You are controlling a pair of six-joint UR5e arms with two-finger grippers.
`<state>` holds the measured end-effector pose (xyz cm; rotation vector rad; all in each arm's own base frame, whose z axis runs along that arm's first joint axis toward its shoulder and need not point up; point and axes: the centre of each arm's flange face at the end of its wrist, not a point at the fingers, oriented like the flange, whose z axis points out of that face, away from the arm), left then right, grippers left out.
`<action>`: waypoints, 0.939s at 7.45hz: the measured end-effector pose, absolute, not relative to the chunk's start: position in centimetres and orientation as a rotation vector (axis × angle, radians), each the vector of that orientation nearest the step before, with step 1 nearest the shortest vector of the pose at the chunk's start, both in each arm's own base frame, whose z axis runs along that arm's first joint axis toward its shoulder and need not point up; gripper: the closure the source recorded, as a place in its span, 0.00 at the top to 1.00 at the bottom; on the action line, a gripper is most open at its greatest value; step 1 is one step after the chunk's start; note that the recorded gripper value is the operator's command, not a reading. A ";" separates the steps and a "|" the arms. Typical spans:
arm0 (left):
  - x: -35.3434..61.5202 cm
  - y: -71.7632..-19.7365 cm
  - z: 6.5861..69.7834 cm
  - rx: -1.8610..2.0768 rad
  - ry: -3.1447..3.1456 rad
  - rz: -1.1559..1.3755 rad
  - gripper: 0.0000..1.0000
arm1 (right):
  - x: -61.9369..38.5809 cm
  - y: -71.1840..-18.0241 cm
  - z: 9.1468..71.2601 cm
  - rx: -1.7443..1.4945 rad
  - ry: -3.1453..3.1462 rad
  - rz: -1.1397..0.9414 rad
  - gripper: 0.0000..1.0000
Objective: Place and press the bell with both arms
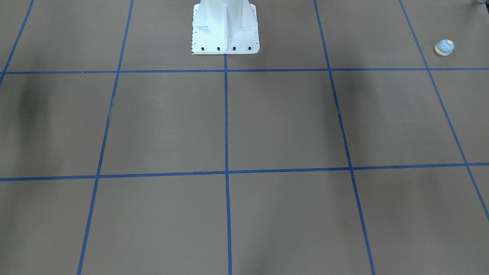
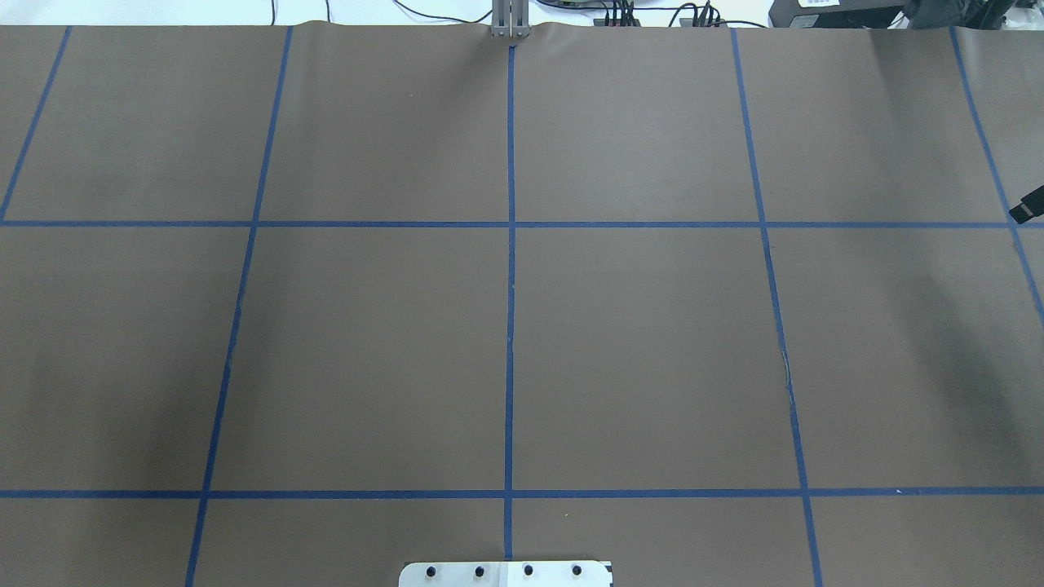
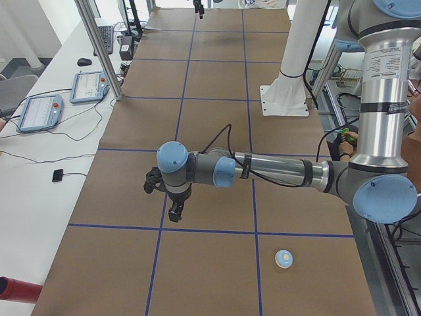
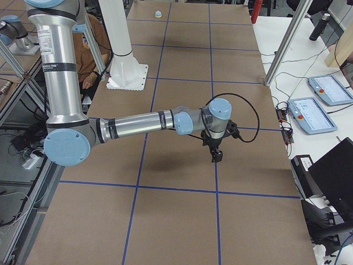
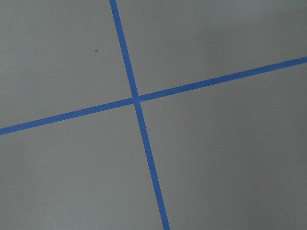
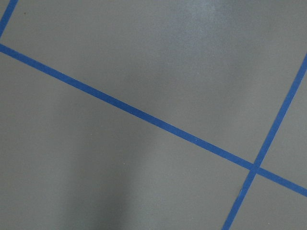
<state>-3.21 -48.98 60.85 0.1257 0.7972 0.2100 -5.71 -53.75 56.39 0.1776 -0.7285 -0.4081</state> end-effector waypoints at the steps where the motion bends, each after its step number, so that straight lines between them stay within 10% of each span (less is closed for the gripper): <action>1: -3.2 -49.0 60.8 0.126 0.798 0.210 1.00 | -5.7 -53.8 56.4 0.178 -0.729 -0.408 1.00; 7: -3.2 -48.9 60.6 0.132 0.793 0.214 1.00 | -5.8 -53.7 56.3 0.178 -0.728 -0.410 1.00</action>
